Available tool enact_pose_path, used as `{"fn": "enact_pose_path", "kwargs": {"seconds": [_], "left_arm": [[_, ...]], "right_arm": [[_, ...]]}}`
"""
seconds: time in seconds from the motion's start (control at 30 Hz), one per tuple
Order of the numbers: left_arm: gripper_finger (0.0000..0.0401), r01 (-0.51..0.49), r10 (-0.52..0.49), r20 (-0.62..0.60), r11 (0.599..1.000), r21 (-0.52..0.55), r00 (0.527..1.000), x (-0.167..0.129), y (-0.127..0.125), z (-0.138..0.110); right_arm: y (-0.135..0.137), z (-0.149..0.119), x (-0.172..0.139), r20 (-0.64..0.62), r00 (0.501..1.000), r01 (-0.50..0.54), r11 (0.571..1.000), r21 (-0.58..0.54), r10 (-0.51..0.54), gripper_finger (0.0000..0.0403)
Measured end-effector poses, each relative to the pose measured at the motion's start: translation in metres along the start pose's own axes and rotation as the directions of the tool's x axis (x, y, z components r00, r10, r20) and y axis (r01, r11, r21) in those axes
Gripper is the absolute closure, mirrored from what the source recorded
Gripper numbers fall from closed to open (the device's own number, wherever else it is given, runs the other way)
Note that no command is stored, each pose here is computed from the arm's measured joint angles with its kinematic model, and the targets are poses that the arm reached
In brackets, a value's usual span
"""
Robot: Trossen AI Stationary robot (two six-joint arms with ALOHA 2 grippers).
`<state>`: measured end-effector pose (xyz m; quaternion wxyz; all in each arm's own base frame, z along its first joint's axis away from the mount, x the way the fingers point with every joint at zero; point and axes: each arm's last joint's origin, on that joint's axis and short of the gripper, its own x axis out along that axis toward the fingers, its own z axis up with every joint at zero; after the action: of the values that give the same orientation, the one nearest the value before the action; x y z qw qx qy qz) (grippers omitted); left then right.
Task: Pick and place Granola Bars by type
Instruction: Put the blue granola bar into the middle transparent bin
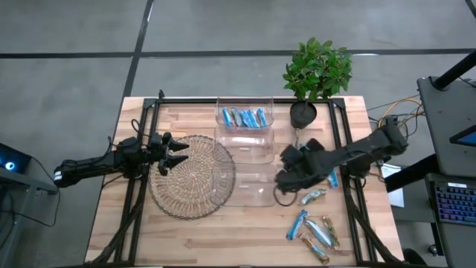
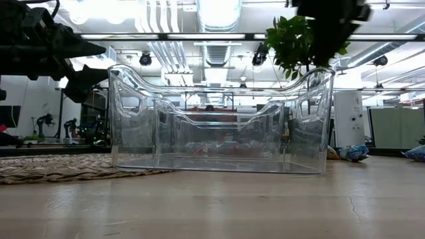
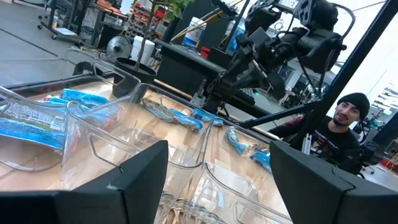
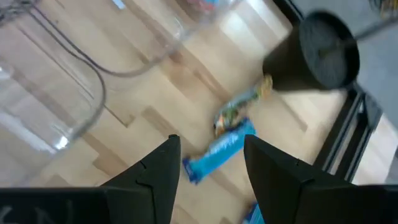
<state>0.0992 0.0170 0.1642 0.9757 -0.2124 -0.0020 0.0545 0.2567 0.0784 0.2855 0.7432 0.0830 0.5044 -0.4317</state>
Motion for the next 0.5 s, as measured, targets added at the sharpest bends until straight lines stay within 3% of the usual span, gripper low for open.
{"fn": "enact_pose_path", "kwargs": {"seconds": [0.23, 0.5], "left_arm": [[0.014, 0.0, 0.0, 0.0, 1.0, 0.0, 1.0, 0.0, 0.0, 0.0], [0.014, 0.0, 0.0, 0.0, 1.0, 0.0, 1.0, 0.0, 0.0, 0.0]], "right_arm": [[-0.025, -0.027, 0.003, -0.029, 0.999, 0.03, 0.988, 0.155, -0.026, 0.0205], [-0.035, -0.049, 0.021, -0.235, 0.971, 0.104, 0.951, 0.29, -0.035, 0.0157]]}}
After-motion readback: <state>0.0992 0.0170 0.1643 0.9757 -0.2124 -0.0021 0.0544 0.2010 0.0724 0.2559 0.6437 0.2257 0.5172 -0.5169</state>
